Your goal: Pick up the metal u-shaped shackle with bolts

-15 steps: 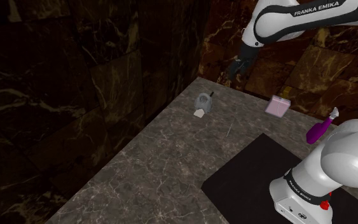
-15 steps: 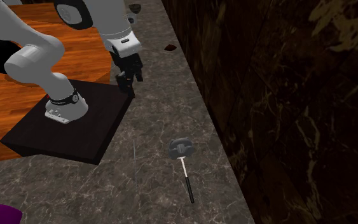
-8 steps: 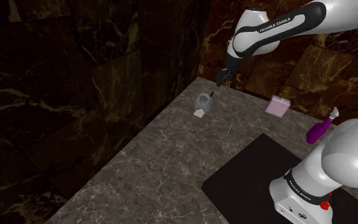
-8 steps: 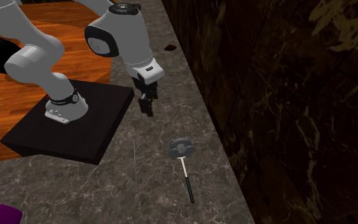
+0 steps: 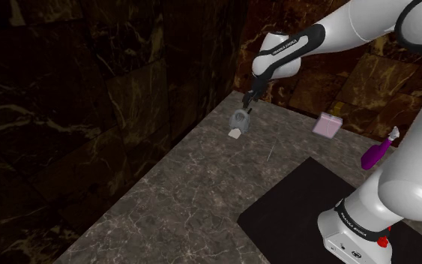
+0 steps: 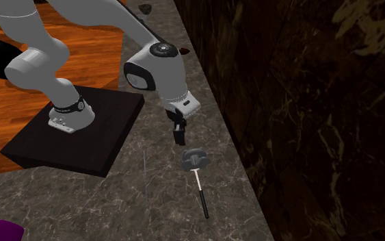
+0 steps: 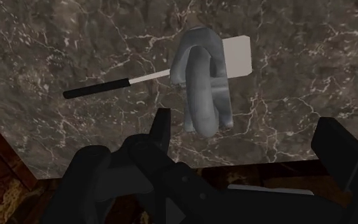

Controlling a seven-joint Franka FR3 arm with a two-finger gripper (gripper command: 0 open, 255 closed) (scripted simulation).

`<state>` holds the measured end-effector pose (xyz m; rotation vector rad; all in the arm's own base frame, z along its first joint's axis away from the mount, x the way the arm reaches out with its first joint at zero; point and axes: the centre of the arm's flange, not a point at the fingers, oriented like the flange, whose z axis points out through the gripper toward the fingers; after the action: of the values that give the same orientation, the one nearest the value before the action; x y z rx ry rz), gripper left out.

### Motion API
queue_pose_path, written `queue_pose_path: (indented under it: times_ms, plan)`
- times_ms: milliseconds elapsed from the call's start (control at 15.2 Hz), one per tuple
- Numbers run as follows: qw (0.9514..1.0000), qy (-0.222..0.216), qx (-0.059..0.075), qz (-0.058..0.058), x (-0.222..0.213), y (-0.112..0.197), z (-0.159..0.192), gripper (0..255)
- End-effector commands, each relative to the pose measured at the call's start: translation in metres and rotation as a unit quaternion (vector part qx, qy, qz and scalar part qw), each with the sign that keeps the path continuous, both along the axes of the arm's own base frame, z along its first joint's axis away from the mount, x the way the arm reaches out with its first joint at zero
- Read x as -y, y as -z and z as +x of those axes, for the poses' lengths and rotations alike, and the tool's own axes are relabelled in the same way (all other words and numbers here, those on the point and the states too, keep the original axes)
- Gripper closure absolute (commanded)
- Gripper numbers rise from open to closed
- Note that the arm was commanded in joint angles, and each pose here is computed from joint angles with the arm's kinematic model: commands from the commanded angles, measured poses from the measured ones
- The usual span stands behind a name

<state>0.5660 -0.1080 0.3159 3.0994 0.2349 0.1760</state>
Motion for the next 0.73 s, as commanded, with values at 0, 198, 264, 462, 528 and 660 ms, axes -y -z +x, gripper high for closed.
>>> queue_pose_path:
  times_ms: [0,198,264,462,528,660]
  plan:
    - [1.0,-0.009,0.0,-0.001,0.005,0.022,0.015,0]
    - [0.9998,-0.021,0.0,-0.002,0.01,0.052,0.041,0]
    - [0.9997,-0.024,0.0,-0.003,0.011,0.062,0.05,0]
    - [0.9997,-0.025,0.0,-0.003,0.011,0.075,0.052,0]
    - [0.9997,-0.025,0.0,-0.003,0.011,0.08,0.052,0]
    - [0.9997,-0.025,0.0,-0.003,0.011,0.091,0.052,0]
